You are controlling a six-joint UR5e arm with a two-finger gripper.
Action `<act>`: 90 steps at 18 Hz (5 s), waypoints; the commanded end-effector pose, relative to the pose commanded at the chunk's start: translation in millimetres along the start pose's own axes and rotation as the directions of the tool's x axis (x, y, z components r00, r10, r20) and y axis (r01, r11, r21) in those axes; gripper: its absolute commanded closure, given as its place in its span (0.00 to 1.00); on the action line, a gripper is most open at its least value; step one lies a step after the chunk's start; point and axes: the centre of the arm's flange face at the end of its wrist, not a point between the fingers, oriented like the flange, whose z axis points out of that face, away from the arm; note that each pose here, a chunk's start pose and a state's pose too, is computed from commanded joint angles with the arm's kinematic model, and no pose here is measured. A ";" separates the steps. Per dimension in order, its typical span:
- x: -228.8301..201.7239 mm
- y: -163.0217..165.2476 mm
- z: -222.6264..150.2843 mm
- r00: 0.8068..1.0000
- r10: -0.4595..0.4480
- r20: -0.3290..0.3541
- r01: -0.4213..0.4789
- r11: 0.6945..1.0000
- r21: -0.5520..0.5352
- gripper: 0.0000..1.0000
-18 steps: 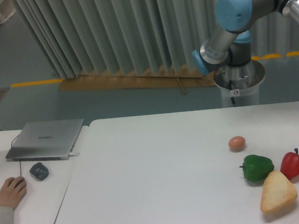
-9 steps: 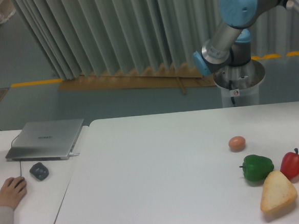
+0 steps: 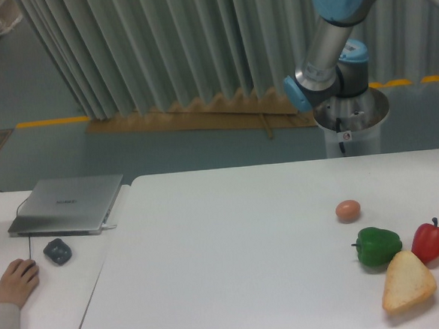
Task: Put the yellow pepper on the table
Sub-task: 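Bring the yellow pepper in the gripper over the table beside the red pepper, then lower the held yellow pepper onto the table beside the green pepper, then open the gripper and lift it up off the yellow pepper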
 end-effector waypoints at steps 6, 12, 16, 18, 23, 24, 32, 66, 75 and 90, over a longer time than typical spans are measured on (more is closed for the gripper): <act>58.4 -4.6 -22.9 0.998 0.038 -0.043 -0.036 0.998 0.042 0.40; 114.1 -33.1 -26.7 0.990 0.126 -0.065 -0.126 0.992 0.005 0.41; 149.7 -47.1 -4.6 0.974 0.226 -0.024 -0.227 0.958 -0.177 0.40; 158.6 -50.1 4.5 0.956 0.291 -0.024 -0.289 0.928 -0.235 0.40; 177.1 -34.6 14.2 0.925 0.373 -0.077 -0.380 0.892 -0.246 0.41; 178.9 -34.0 12.9 0.923 0.376 -0.077 -0.383 0.890 -0.247 0.41; 212.4 -42.0 14.7 0.874 0.471 -0.121 -0.484 0.818 -0.311 0.41; 218.7 -65.5 35.0 0.854 0.518 -0.049 -0.491 0.773 -0.402 0.00; 216.9 -74.9 23.1 0.889 0.457 -0.026 -0.439 0.837 -0.327 0.00; 277.4 -78.1 -94.3 0.890 0.453 -0.057 -0.456 0.887 -0.077 0.00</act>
